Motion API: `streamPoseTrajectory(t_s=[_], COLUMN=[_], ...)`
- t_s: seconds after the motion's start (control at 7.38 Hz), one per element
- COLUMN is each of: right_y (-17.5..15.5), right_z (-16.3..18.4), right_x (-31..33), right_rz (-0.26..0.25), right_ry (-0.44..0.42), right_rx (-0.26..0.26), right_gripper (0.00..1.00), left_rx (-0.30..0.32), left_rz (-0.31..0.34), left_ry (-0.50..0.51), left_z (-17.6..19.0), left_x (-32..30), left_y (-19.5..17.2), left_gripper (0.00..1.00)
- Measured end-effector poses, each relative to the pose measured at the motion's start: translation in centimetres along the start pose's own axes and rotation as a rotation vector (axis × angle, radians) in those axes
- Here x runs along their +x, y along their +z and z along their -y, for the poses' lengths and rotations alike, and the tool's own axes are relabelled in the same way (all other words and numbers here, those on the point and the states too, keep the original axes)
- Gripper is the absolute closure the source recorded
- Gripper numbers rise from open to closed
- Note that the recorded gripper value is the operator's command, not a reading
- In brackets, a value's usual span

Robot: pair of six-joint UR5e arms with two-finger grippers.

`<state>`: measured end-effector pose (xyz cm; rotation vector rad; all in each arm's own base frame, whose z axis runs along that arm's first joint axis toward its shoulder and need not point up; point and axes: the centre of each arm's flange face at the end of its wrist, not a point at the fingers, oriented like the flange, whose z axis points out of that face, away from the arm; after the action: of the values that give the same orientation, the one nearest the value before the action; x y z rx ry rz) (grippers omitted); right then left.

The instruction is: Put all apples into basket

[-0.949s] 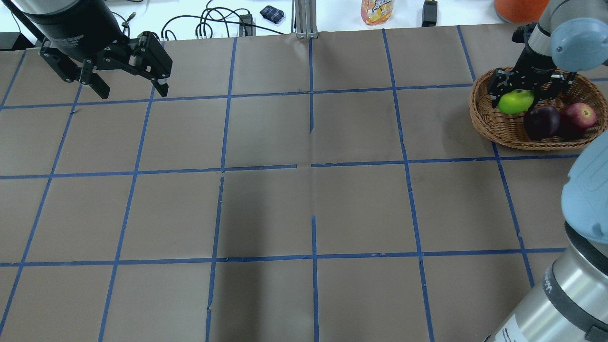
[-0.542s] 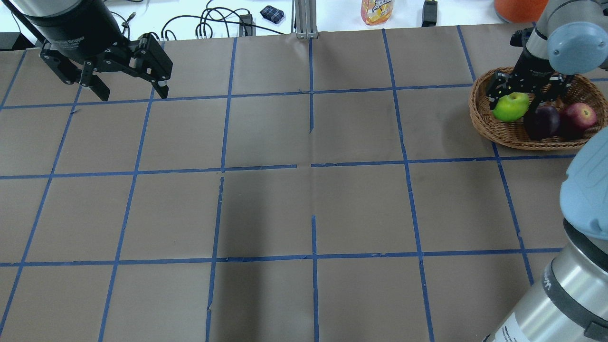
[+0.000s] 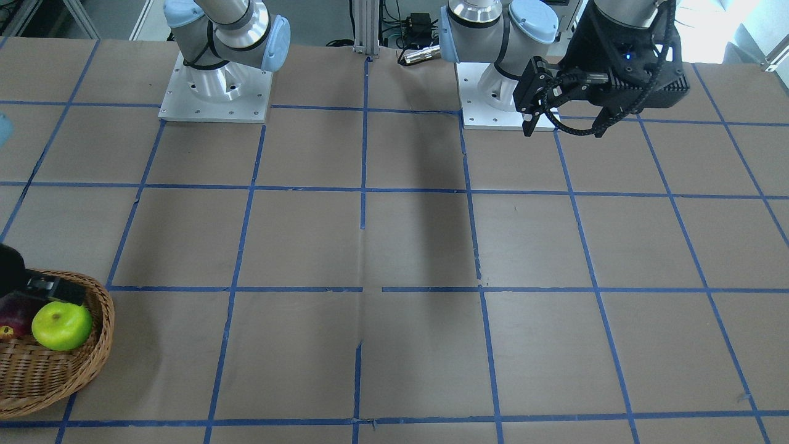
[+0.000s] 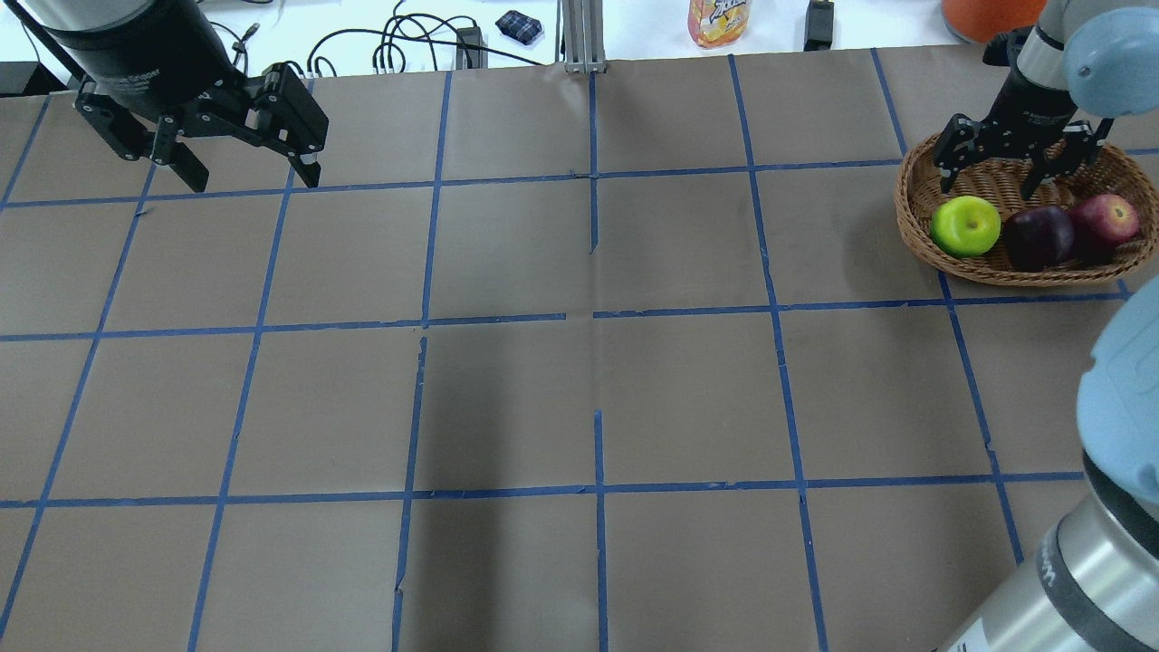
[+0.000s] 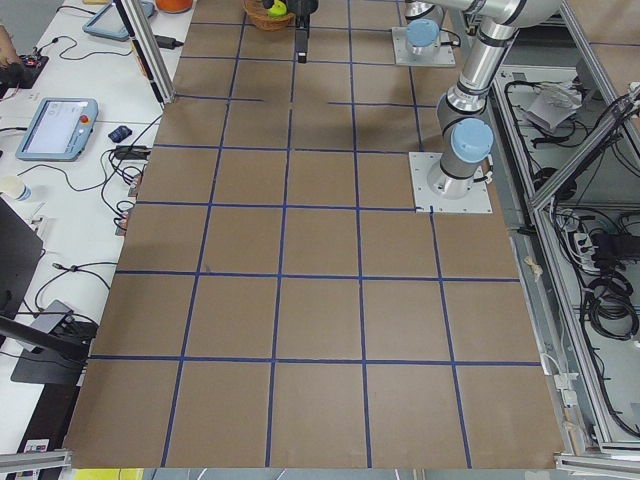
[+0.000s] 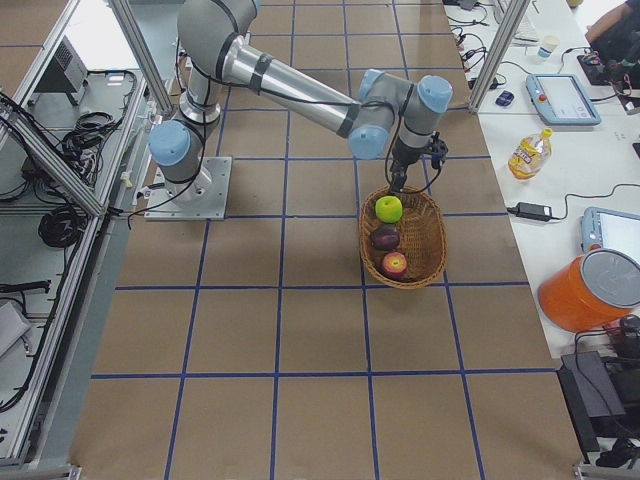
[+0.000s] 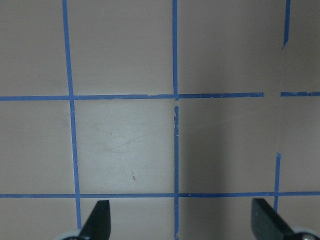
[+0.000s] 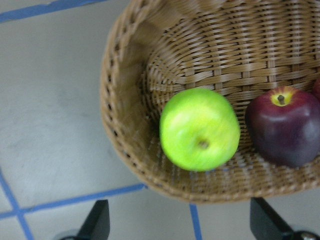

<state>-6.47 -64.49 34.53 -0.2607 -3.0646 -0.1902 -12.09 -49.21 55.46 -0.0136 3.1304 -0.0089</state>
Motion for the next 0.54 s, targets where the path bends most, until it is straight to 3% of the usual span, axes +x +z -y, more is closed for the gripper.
streamPoseTrajectory(t_s=[0.27, 0.54], right_y=[-6.0, -9.4], right_z=[-6.1, -11.9], right_x=[-7.5, -11.3], right_rz=[-0.006, -0.003], right_ry=[-0.061, -0.047], right_rx=[-0.016, -0.06], right_gripper=[0.0, 0.0], left_rx=[-0.009, -0.016], left_rz=[0.003, 0.03], left_ry=[-0.011, -0.011], left_z=[-0.3, -0.5], left_x=[-0.1, -0.5], left_y=[0.0, 0.1], left_gripper=[0.0, 0.0])
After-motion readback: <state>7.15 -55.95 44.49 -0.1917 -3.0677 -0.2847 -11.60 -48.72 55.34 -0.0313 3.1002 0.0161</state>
